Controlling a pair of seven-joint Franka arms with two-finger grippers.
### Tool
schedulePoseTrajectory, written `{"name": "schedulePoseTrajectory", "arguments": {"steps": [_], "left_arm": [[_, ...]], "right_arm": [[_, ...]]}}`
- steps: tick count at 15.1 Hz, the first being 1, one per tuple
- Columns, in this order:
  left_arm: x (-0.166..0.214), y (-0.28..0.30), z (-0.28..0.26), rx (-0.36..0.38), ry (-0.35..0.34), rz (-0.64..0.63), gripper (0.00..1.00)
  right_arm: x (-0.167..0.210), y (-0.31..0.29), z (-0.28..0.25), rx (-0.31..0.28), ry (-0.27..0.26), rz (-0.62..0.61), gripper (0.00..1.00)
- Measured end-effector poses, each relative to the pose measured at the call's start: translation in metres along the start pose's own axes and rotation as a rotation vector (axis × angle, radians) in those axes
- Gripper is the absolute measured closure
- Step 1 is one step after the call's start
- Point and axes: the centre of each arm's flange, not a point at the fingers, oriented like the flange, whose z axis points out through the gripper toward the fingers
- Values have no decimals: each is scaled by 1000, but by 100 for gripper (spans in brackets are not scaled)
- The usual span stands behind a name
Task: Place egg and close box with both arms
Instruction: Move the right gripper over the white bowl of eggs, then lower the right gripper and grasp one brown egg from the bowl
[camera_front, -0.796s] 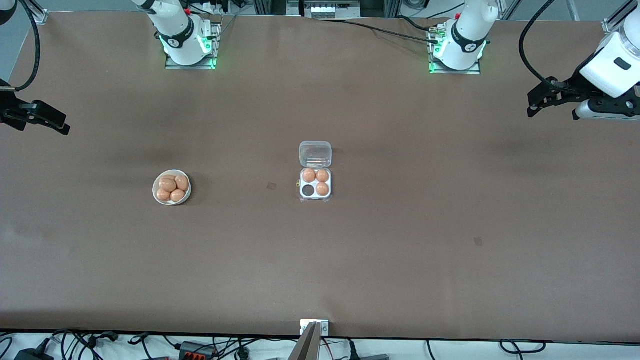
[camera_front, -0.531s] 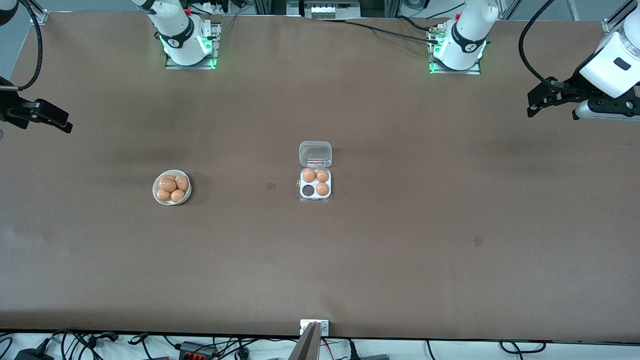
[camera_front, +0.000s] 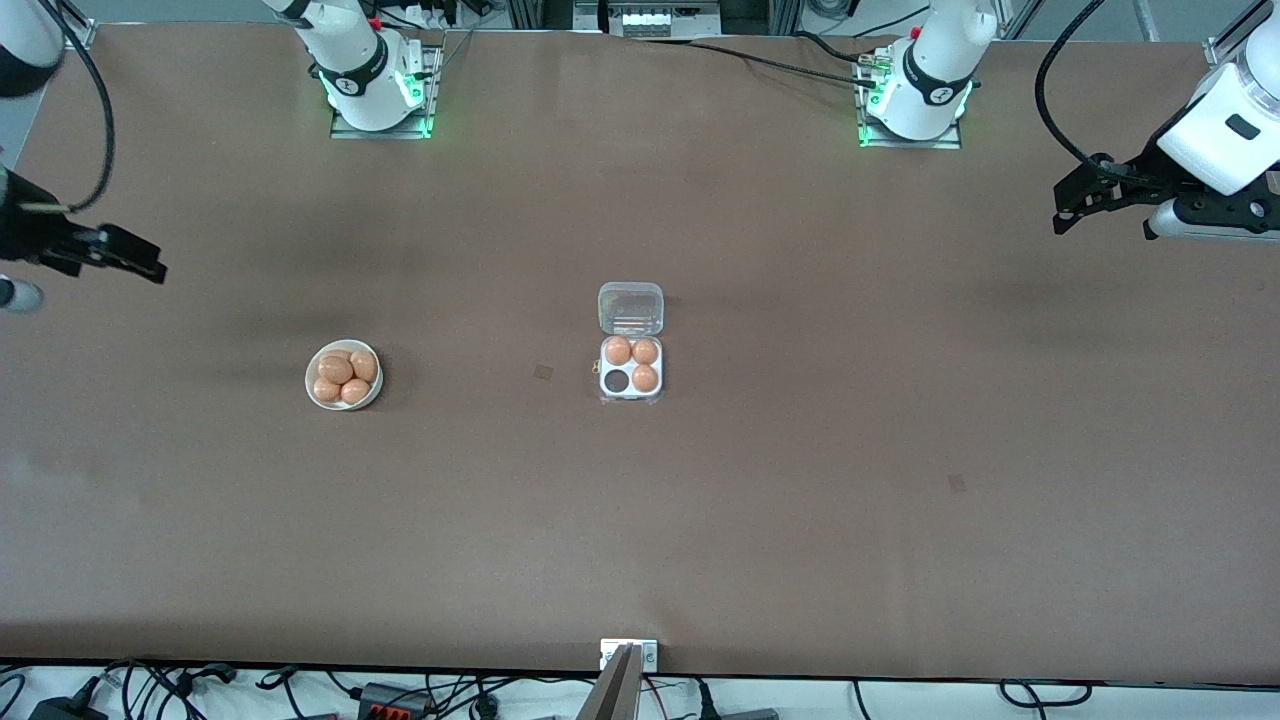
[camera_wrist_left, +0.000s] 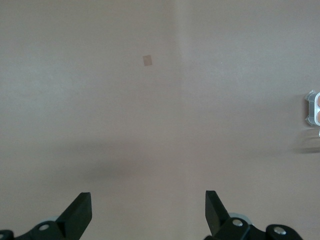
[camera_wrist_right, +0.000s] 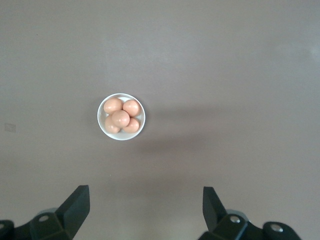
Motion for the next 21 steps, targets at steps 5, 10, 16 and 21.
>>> {"name": "schedulePoseTrajectory", "arguments": {"steps": [5,10,16,21], "left_arm": [[0,0,0,0,0,1,0],[0,1,0,0,0,2,0],[-1,1,1,0,-8,2,0],[-1,1,1,0,-11,2,0]], "right_arm": [[42,-50,93,-12,-80,-75,0],[69,-75,206,15,-188,-89,0],[75,-76,273,28,-262,-74,0],[75,-72,286,59,-283,-49,0]]}}
